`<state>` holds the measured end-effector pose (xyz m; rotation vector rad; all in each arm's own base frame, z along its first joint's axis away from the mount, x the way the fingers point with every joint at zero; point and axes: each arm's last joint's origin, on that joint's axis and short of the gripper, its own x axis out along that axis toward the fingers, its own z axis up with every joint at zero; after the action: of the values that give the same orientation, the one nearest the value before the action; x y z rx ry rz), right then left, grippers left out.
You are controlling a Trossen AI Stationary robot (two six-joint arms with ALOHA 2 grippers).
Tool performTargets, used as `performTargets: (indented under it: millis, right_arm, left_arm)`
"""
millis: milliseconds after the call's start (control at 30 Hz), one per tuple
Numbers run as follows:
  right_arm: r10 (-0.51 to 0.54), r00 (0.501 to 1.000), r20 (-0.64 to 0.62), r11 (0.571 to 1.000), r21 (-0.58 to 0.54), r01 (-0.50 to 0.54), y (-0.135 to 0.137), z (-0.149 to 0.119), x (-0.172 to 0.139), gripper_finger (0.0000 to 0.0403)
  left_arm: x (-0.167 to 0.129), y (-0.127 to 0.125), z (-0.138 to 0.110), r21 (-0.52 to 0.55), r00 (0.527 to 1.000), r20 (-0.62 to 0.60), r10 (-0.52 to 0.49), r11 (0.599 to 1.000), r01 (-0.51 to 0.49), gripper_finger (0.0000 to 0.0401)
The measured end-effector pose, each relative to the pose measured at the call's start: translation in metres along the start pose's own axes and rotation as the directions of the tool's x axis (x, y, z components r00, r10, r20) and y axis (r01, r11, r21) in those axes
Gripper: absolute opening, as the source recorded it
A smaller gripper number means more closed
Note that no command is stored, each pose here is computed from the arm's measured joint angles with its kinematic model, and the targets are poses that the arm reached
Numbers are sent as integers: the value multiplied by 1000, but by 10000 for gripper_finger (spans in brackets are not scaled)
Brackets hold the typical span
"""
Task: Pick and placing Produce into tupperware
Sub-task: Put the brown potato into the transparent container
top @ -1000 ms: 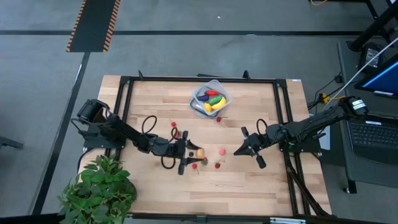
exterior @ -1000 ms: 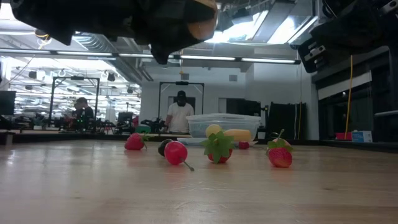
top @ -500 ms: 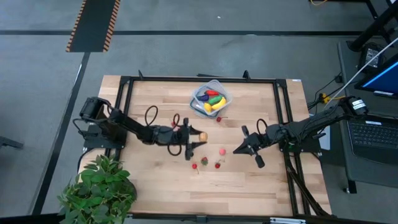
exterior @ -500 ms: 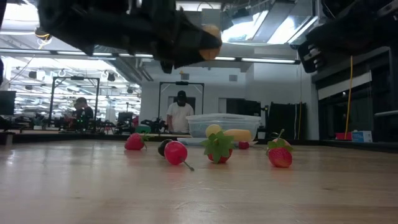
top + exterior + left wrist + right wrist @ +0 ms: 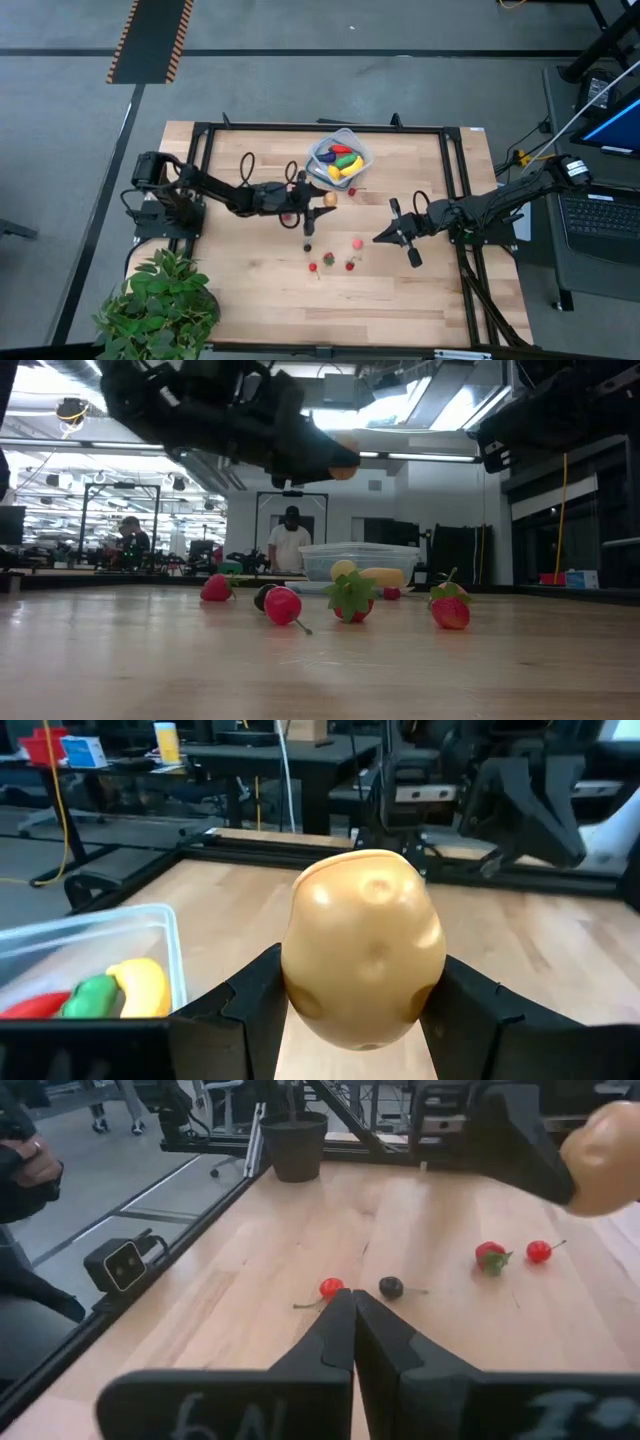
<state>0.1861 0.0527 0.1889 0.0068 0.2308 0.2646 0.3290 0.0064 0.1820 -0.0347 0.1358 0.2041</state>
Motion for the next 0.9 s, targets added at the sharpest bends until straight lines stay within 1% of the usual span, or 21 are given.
performTargets:
  millis: [100, 233, 467, 600, 667, 733, 767, 800, 833, 867, 900]
  right_arm:
    - [-25, 1000, 1, 1000, -11, 25, -5, 0, 0, 4]
    - [-61, 998, 2, 998, -5, 61, -12, 0, 0, 4]
    - [-128, 992, 4, 992, -6, 128, -25, 1, -1, 4]
    - [-161, 987, 16, 986, -34, 161, -32, 2, -2, 4]
    - [-175, 984, 33, 984, -33, 176, -35, 4, -3, 4]
    - [-186, 981, 44, 982, -30, 188, -37, 5, -3, 4]
    - [-190, 981, 50, 981, -29, 192, -38, 5, -4, 4]
    - [-193, 980, 55, 980, -28, 195, -38, 6, -4, 4]
    - [-197, 979, 58, 980, -27, 199, -39, 6, -4, 4]
    - [-200, 978, 60, 979, -27, 202, -40, 6, -4, 4]
    - [-202, 977, 68, 979, -26, 204, -40, 7, -4, 4]
  left_arm:
    - [9, 3, 7, 41, 997, -76, 18, 999, -15, 180]
    - [20, 11, 16, 64, 981, -189, 51, 997, -39, 180]
    - [29, 30, 30, 77, 949, -295, 111, 993, -92, 180]
    - [36, 43, 33, 101, 917, -371, 147, 988, -118, 180]
    - [38, 52, 32, 119, 887, -430, 170, 984, -131, 180]
    - [44, 62, 34, 120, 873, -451, 185, 982, -146, 180]
    - [44, 67, 33, 125, 855, -483, 192, 981, -150, 180]
    - [47, 72, 32, 129, 845, -499, 190, 981, -144, 180]
    - [53, 76, 33, 130, 850, -495, 180, 983, -132, 180]
    - [56, 80, 32, 136, 845, -506, 174, 983, -121, 180]
    - [58, 84, 31, 147, 829, -533, 171, 983, -108, 180]
